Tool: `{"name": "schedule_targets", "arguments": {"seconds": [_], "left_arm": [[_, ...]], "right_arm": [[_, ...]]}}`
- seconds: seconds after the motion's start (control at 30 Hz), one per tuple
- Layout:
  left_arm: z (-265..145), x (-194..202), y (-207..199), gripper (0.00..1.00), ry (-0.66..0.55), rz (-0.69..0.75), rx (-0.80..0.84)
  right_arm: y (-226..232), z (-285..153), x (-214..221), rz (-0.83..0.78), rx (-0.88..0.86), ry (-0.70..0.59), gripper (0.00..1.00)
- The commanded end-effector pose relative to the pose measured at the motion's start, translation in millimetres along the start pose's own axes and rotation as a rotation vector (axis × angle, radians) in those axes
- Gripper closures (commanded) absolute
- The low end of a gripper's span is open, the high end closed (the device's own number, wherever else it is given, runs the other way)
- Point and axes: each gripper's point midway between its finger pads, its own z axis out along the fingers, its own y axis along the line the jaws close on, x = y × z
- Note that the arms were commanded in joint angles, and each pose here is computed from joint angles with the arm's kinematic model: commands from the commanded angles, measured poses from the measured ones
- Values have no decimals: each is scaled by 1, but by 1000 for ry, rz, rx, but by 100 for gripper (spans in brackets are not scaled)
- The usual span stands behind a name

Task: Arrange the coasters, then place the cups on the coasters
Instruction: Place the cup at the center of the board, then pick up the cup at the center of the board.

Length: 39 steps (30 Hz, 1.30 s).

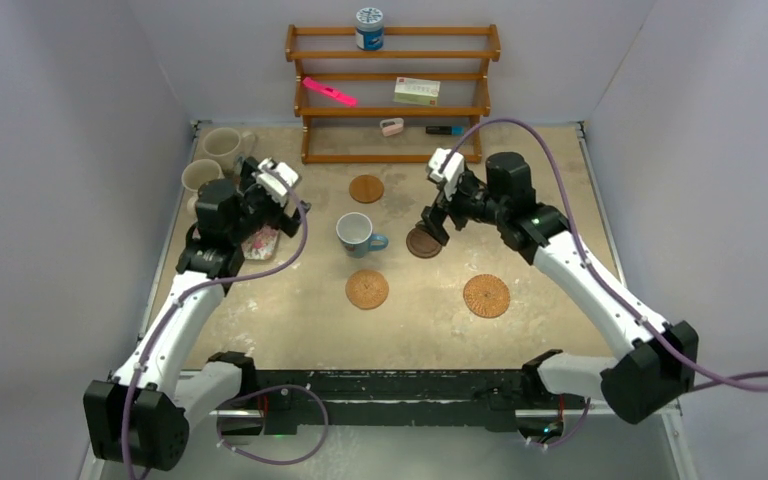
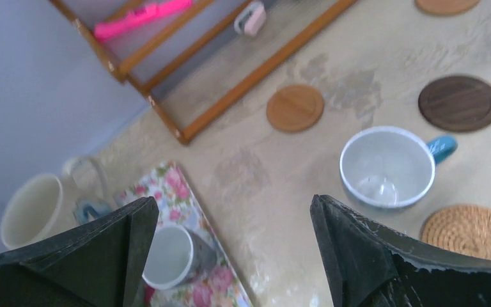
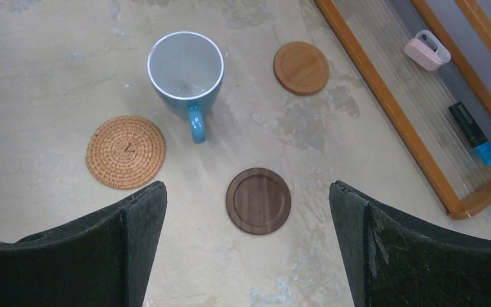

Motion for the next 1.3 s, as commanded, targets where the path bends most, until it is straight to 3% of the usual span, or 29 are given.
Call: {"name": "schedule_targets", "arguments": {"seconds": [0.0, 0.13, 0.43, 0.67, 0.97, 1.27], "left_arm": [[-6, 44, -14, 4, 35, -76, 46], [-8, 65, -16, 3, 41, -104, 24], [-22, 67, -2, 2, 17, -116, -75], [-24, 67, -2, 2, 10, -117, -79], [-24, 68, -2, 1, 9, -115, -80], [-26, 66, -3, 1, 0, -108, -79]], "right_arm": [[-8, 26, -13, -47, -1, -10, 1], [7, 65, -9, -63, -51, 34, 1], [32, 128, 4, -65, -76, 44, 4], [39, 139, 19, -40, -59, 8, 8], [43, 150, 45, -39, -81, 61, 15], [49, 158, 71, -27, -114, 138, 17]]}}
